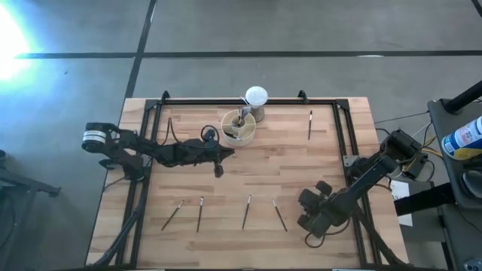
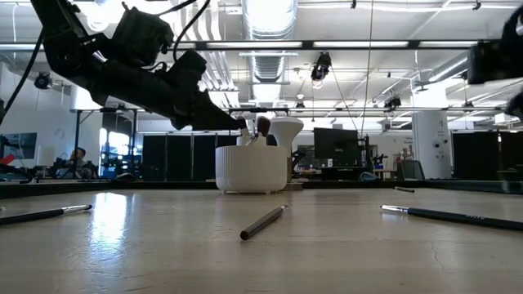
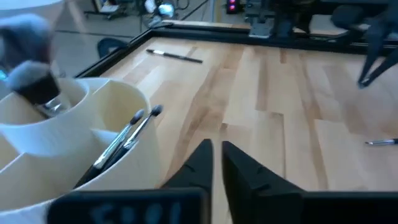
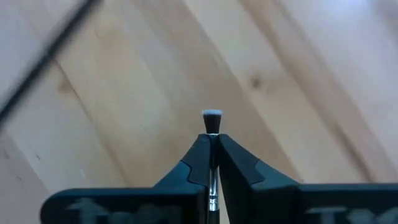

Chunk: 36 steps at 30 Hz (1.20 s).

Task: Put items in baskets/containers
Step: Put the black blush brush into the white organizer

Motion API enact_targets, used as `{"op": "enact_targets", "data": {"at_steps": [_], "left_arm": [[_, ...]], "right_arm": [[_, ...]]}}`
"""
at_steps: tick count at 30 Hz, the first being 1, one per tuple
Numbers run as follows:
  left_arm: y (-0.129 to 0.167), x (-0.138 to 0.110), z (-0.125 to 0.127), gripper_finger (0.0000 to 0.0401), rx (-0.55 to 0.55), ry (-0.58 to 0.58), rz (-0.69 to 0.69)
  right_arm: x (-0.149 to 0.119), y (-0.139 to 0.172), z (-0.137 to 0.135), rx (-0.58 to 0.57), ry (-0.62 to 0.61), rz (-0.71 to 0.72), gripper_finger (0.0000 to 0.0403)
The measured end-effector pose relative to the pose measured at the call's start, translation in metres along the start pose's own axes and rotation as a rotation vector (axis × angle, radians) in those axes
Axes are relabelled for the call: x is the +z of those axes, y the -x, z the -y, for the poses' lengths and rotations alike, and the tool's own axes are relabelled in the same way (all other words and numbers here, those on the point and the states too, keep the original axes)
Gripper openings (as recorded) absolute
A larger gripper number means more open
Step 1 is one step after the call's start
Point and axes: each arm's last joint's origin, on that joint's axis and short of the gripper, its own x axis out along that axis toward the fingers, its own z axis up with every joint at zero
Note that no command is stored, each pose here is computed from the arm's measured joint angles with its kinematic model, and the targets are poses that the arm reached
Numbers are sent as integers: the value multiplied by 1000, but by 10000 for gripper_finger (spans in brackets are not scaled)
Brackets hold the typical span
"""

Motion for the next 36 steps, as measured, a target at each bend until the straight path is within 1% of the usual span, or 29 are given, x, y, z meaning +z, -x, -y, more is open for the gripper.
{"op": "enact_targets", "data": {"at_steps": [6,9,11,14,16,20,23,26,28,29,34,36], "left_arm": [[0,1,1,106,52,46,9],[3,5,6,132,23,56,76],[5,8,12,142,-35,45,149],[8,10,21,146,-142,28,249],[6,10,24,147,-191,26,290],[-3,6,30,147,-243,24,318],[-14,6,35,147,-291,20,344],[-24,7,40,147,-317,7,359],[-30,9,42,147,-322,-5,369],[-33,11,44,147,-323,-8,376],[-45,23,50,147,-333,-5,421],[-47,28,52,147,-338,-5,440]], "right_arm": [[9,10,4,15,93,138,14],[18,9,6,34,150,237,14],[26,7,7,64,195,323,14],[41,4,9,116,278,439,14],[52,1,14,147,311,519,13],[77,-3,28,222,324,752,13],[91,-4,40,298,337,963,13],[104,-2,52,389,318,1145,13],[112,-2,58,427,336,1212,13],[114,-3,61,437,349,1221,13],[128,0,64,427,355,1242,13],[133,3,60,421,366,1266,13]]}}
